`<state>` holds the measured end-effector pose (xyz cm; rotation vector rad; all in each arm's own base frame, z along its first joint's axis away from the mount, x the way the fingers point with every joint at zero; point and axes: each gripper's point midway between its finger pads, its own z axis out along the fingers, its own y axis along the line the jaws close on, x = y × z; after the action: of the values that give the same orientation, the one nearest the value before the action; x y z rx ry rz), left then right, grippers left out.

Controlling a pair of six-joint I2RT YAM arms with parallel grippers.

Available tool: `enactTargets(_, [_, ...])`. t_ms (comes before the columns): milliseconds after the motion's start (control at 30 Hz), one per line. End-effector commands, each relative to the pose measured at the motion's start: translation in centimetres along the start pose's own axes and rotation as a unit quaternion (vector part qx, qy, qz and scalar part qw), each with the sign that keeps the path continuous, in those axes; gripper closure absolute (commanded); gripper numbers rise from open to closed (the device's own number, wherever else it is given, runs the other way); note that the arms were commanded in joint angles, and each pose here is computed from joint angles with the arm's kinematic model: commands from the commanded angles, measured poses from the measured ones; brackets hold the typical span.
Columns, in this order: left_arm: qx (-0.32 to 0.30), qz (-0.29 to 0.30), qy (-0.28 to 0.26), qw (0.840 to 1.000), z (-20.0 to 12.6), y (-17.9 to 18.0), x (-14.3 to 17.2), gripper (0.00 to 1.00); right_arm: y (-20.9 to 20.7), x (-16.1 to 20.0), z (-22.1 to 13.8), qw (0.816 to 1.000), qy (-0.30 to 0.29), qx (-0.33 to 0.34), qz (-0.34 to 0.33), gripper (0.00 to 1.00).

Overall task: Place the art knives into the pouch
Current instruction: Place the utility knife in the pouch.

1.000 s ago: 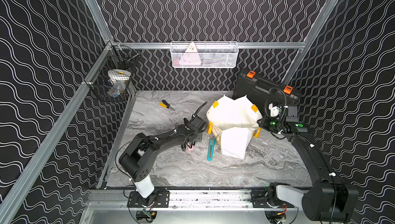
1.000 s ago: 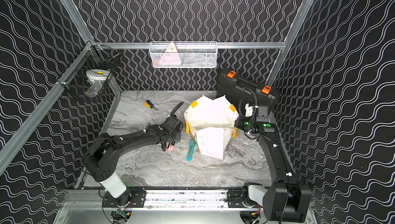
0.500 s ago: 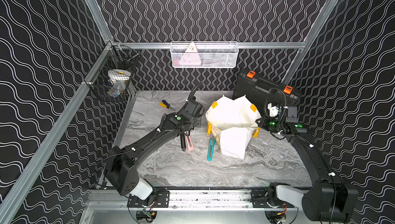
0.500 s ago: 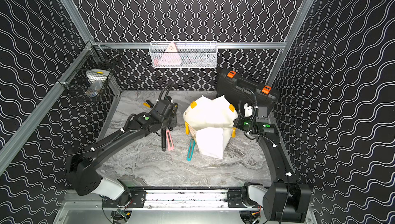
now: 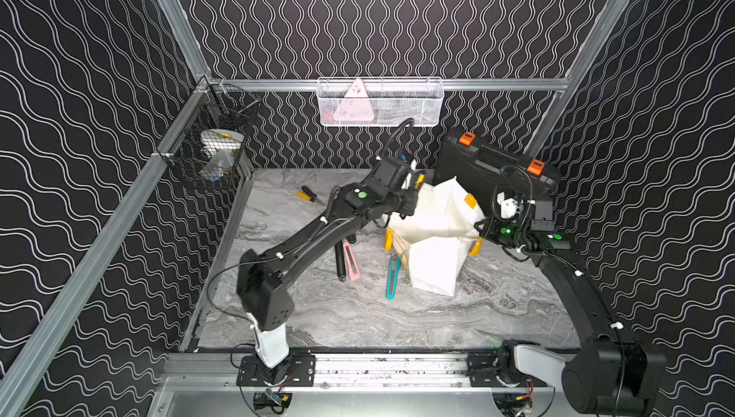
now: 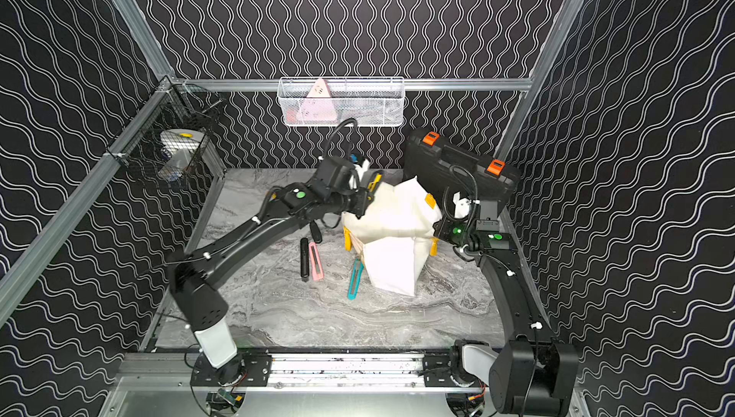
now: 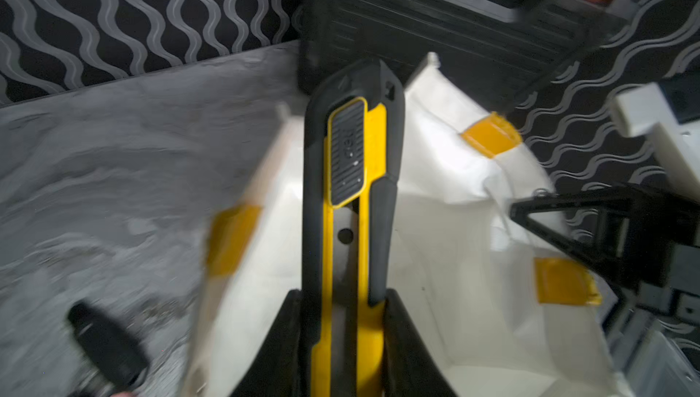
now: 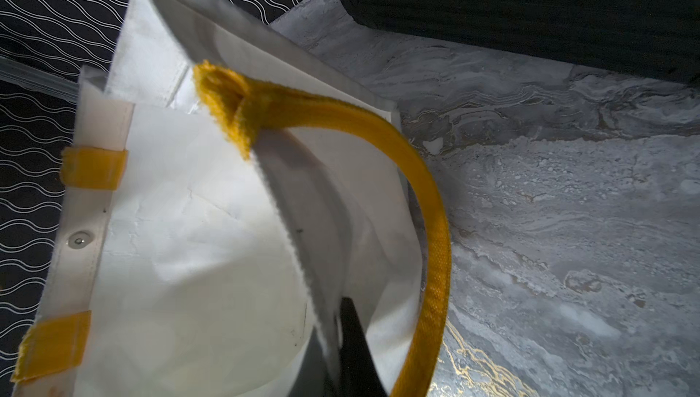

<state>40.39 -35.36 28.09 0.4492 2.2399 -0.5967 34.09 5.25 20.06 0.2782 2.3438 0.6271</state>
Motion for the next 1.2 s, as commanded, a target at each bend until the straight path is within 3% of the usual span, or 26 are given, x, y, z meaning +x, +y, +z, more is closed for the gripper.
enactTargets(0, [0.071, 0.037, 0.031, 0.996, 2.1, -3.4, 1.1, 1.00, 0.3, -0.3, -0.1, 1.000, -0.010, -0.007, -0.004, 1.00])
enactTargets(133, [0.098, 0.049, 0.074, 0.991, 4.9, -4.7, 3.6, 1.00, 0.2, -0.4, -0.1, 1.000, -0.011, -0.005, -0.005, 1.00])
enactTargets(500, [0.084, 0.093, 0.195, 0.973, 11.2, -4.4, 12.1, 1.00, 0.3, -0.5, 0.0, 1.000, -0.015, -0.009, -0.005, 1.00])
enactTargets(700, [0.087, 0.130, 0.233, 0.960, 13.0, -5.1, 15.2, 1.00, 0.2, -0.4, 0.3, 1.000, -0.011, -0.011, -0.006, 1.00])
enactTargets(800, [0.078, 0.134, 0.232, 0.960, 12.5, -4.7, 15.0, 1.00, 0.0, -0.3, 0.3, 1.000, -0.012, -0.006, -0.008, 1.00])
enactTargets(1167, [0.078, 0.114, 0.165, 0.977, 8.9, -4.8, 9.6, 1.00, 0.4, -0.2, 0.1, 1.000, -0.011, -0.016, -0.013, 1.00])
